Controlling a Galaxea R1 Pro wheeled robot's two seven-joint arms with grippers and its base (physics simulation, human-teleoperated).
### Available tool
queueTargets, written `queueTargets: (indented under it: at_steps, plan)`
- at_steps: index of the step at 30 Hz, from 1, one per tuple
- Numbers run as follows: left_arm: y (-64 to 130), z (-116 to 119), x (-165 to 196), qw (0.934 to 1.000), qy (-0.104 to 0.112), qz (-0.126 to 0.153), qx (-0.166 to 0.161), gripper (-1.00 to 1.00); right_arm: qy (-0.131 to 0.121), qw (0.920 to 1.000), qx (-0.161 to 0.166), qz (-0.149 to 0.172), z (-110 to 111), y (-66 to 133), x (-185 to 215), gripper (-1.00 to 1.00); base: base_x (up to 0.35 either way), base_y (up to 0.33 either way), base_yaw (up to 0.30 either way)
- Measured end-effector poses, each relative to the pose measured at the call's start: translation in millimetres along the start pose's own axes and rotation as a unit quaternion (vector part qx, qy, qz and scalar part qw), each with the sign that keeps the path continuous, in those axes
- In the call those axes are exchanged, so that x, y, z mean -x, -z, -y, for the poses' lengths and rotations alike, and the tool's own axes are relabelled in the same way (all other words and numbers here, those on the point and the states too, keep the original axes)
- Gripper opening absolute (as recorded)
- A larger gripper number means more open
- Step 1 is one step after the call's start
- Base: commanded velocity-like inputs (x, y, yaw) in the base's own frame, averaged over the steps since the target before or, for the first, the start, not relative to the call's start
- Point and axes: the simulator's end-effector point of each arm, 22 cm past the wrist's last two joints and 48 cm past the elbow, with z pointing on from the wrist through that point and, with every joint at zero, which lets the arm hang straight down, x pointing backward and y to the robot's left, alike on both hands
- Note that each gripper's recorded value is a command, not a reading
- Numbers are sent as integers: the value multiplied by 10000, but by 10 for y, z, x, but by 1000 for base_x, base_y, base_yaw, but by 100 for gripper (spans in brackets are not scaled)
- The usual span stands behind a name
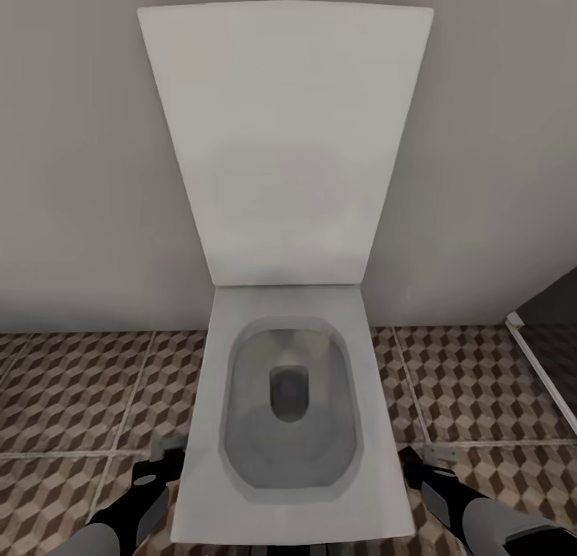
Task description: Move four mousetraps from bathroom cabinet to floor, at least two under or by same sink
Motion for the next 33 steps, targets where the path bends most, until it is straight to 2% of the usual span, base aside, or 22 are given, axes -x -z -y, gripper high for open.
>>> queueTargets:
  at_steps: [5, 25, 33]
  plan:
    - [-47, 2, -105, 10000, -27, -95, 13, -100, 28, 9999, -14, -100, -2, -58, -101, -100, 0, 0, 0]
    - [-49, -7, -103, 10000, -25, -94, 19, -100, 30, 9999, -12, -96, -4, -58, -97, -100, 0, 0, 0]
    - [-120, 0, -275, 9997, -73, -250, 33, -100, 72, 9996, -34, -254, -7, -147, -259, -100, 0, 0, 0]
